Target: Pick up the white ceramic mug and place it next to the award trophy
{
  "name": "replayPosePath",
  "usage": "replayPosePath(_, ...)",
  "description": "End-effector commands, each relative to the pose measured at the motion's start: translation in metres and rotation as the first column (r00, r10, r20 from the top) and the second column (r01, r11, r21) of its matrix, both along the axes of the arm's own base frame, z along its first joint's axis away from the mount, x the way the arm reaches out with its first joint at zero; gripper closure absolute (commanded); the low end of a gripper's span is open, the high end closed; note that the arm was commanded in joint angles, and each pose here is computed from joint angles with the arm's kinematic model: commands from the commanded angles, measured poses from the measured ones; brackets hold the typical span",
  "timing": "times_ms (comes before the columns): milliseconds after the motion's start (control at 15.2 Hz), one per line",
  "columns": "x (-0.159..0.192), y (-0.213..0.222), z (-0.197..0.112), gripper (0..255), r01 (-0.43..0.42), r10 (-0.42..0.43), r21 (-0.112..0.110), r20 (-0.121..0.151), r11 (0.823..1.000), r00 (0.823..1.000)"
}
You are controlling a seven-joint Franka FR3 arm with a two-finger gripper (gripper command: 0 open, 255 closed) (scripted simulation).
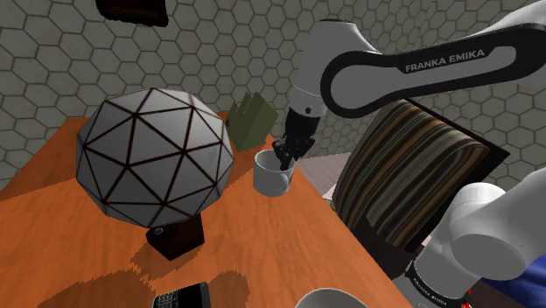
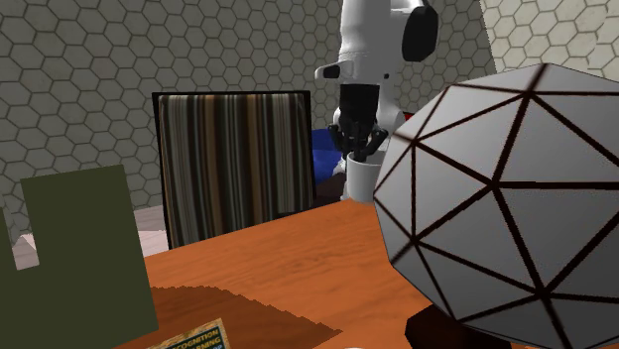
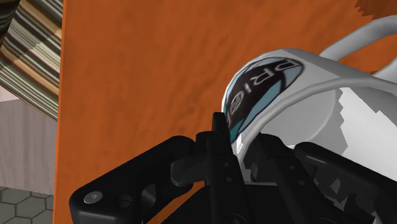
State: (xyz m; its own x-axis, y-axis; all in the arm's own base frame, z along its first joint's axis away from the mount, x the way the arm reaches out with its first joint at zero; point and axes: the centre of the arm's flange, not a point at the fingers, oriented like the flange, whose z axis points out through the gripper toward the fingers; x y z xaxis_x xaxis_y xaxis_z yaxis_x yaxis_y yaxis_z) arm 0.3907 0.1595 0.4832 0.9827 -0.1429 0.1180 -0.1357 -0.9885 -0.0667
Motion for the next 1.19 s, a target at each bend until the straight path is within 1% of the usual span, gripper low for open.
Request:
replayPosePath(0, -0.001, 0.0, 0.01, 255, 0.0, 0.0, 0.0, 0.0, 1.0, 1.0)
replayPosePath(1122, -0.001, 0.0, 0.1, 255, 0.0, 0.0, 0.0, 0.0, 1.0, 1.0)
